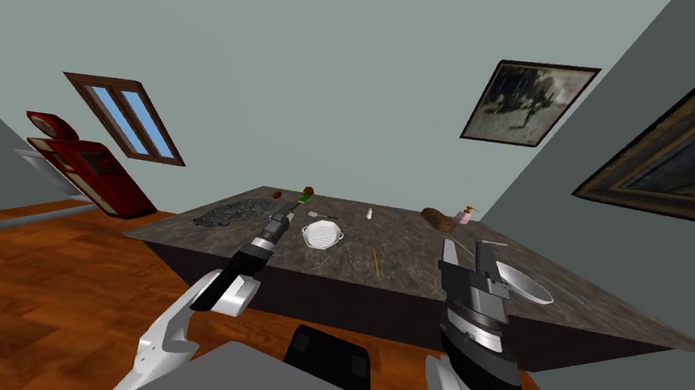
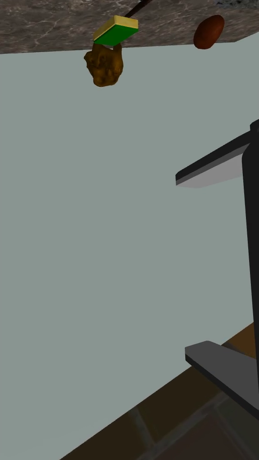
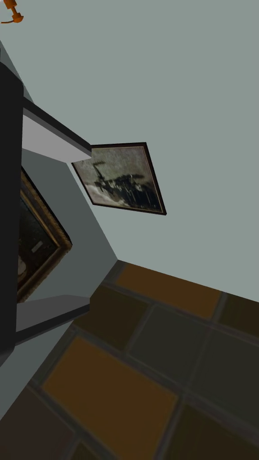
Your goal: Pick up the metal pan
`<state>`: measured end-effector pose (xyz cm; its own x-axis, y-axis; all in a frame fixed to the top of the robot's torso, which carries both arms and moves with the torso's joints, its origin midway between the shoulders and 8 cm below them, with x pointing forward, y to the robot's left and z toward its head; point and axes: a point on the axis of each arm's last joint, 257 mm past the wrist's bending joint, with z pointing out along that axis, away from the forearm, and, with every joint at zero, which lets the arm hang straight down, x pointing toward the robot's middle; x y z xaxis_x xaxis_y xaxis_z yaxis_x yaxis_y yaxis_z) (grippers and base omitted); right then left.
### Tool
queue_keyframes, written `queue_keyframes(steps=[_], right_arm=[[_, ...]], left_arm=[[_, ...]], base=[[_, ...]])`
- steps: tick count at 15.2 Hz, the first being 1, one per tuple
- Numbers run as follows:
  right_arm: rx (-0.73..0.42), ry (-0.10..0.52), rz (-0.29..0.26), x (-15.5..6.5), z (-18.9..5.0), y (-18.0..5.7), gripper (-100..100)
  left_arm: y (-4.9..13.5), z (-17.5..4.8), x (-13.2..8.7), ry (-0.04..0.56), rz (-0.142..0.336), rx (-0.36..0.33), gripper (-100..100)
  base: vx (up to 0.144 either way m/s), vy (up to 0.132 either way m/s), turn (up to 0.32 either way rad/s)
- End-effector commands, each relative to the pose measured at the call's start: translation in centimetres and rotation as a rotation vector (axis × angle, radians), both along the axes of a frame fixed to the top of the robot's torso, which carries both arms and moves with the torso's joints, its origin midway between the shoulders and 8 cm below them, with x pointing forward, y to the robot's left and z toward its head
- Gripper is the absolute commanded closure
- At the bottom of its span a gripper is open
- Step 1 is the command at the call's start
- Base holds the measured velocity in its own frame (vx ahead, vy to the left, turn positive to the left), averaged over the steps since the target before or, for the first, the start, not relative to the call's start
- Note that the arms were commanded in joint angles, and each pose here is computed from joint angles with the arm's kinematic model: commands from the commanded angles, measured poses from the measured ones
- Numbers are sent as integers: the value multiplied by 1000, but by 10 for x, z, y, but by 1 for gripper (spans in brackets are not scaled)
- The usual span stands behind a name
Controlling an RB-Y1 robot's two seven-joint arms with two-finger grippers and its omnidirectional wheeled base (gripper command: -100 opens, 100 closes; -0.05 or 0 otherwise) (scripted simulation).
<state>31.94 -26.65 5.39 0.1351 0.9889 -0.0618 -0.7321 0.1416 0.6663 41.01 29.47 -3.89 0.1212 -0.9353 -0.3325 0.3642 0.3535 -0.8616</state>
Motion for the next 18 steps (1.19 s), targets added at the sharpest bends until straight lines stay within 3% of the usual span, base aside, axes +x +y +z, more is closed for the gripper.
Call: queue_keyframes(steps=[1, 18], right_arm=[[0, 0, 0, 0, 0, 0, 0], [0, 0, 0, 0, 0, 0, 0]], left_arm=[[5, -7, 8, 40, 3, -1, -100], [44, -60, 47, 305, 81, -61, -100]], base=[[-19, -8, -88], [-22, -9, -73]])
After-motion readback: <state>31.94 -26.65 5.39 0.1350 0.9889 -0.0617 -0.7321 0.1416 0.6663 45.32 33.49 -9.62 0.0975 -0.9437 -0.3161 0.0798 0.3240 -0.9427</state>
